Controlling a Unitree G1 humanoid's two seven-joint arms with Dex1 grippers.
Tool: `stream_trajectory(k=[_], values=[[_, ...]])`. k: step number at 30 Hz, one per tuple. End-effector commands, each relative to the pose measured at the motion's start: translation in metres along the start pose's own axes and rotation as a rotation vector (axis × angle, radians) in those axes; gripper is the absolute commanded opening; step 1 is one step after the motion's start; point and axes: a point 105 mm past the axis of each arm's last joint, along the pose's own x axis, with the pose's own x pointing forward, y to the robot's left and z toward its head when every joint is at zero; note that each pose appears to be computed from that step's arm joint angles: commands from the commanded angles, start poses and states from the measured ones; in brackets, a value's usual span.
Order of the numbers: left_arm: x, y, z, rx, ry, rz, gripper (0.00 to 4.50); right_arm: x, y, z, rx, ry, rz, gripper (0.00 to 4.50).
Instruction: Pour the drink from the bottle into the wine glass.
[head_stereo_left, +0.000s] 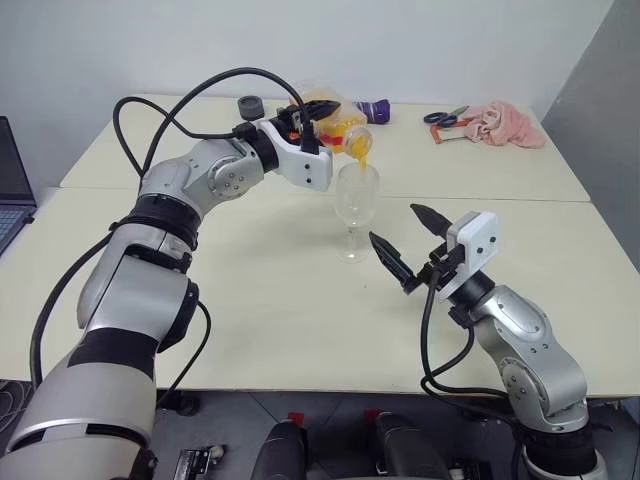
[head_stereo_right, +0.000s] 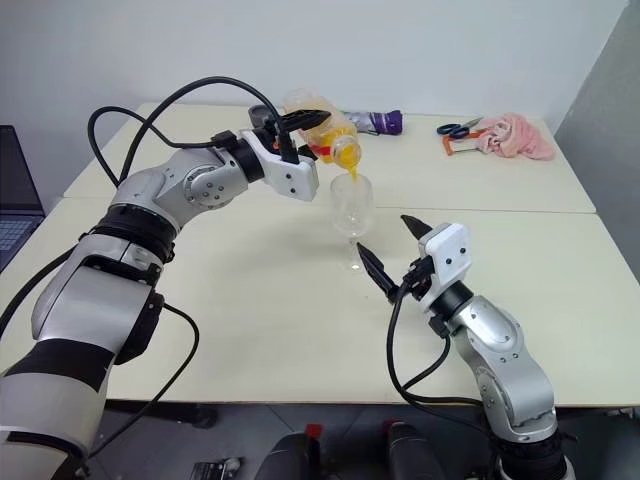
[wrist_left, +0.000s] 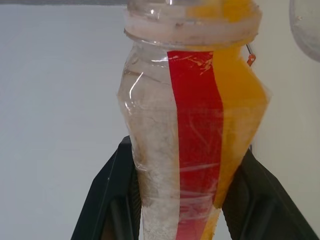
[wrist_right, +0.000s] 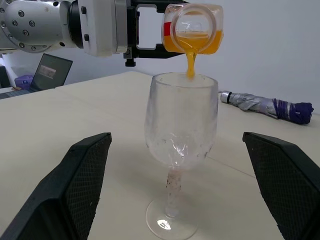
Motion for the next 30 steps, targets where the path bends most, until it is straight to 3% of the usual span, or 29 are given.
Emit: stream_trajectory(k=[1, 30], values=[[0.001, 0.030, -0.001, 0.062, -0.006, 0.076, 1.69, -0.001, 0.002, 0.019, -0.026, -0.065, 0.005, 4.50], [0.000, 0.035, -0.012, 0.111, 0.040, 0.094, 1.69, -0.003, 0.023, 0.012, -0.021, -0.054, 0.024, 4.50]])
